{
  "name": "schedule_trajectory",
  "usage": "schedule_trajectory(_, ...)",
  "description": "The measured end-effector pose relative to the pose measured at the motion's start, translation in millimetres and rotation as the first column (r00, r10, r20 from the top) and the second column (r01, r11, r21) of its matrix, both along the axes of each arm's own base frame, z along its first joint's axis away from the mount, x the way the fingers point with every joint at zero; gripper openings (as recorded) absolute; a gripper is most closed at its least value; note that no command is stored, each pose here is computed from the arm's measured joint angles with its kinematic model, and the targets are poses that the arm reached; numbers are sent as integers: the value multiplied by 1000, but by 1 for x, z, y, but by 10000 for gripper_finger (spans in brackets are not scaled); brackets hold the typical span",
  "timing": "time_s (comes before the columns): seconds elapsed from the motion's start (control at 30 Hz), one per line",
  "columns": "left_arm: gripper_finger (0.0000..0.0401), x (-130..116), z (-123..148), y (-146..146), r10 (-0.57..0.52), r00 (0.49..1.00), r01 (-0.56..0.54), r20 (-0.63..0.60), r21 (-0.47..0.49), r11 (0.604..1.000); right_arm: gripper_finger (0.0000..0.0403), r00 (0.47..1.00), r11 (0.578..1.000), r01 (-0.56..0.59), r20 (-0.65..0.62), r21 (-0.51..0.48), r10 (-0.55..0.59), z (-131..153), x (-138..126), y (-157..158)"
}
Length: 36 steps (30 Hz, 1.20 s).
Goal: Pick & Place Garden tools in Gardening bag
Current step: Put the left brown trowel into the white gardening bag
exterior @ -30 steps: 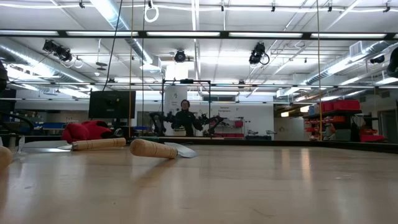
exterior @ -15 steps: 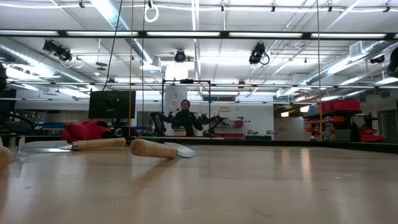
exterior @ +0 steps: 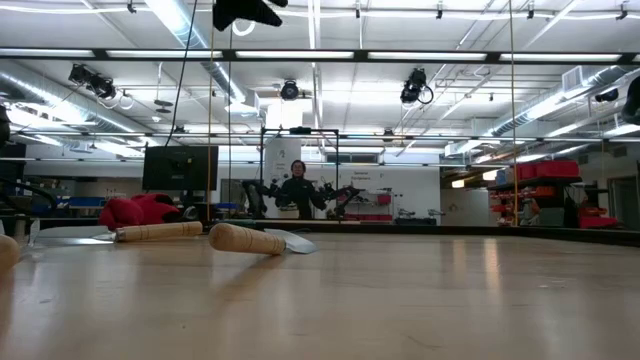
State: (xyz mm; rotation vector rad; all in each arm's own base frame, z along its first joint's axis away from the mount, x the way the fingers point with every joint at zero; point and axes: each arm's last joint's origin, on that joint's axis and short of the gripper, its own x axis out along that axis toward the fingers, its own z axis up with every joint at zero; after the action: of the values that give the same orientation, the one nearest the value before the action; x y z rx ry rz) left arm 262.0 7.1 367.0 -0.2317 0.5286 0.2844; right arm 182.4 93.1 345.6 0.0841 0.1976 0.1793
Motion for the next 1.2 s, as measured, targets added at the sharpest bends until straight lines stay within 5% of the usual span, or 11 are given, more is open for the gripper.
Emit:
schedule_trajectory(0.7, 177, -8, -100, -9, 48, 974, -62, -219, -58, 996, 247, 999, 1000, 3, -33, -19, -3, -4, -1, 0)
schedule_trajectory(1.2, 177, -27, -132, -7, 138, 907, -209, -399, -140, 968, 247, 998, 999, 35, -42, -24, -36, -5, 2, -7)
